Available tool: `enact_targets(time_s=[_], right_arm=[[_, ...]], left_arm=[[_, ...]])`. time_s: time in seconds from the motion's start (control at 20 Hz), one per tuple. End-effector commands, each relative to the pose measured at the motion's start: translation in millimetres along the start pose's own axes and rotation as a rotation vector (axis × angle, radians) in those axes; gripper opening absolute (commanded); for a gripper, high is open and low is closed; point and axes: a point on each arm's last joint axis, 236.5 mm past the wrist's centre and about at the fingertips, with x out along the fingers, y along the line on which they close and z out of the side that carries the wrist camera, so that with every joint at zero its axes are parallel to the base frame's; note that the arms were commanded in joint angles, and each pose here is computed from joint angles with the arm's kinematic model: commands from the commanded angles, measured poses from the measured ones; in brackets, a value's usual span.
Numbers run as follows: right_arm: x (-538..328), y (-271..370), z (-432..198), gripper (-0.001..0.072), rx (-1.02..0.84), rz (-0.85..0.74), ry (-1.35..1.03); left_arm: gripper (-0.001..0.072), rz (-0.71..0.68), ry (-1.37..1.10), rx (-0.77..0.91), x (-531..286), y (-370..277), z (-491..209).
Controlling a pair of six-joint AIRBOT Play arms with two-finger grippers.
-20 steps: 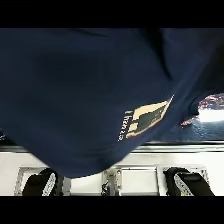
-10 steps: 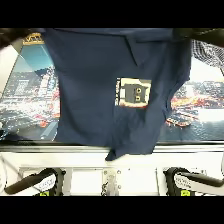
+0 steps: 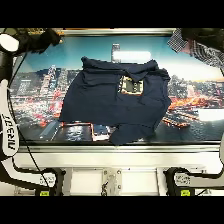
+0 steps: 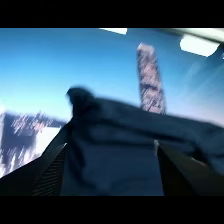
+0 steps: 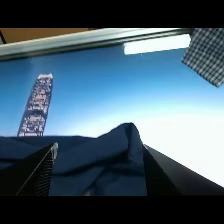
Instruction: Fold the clothes and pants, and hang the long-sleeved shirts on hangers.
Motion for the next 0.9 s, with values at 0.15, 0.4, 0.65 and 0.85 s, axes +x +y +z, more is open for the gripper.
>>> enact_targets(time_s=[0.15,0.4,0.65,0.85], right_arm=[[-55.7,-5.2,-117.8,0.0581,0.006,0.007,0.359],[-84.8,16.5,-208.8,0.058,0.025,0.041,0.51],[-88.5,28.9,-228.8,0.0581,0.019,0.067,0.54],[-83.2,36.3,-218.3,0.0581,0.052,0.091,0.491]], left_arm=[[0.0591,0.18,0.429,-0.301,-36.3,107.5,-185.5],[0.0591,0.316,0.544,-0.568,-60.0,146.9,-335.0],[0.0591,0.349,0.51,-0.693,-56.9,152.8,-367.4],[0.059,0.321,0.5,-0.767,-37.6,149.9,-363.2]])
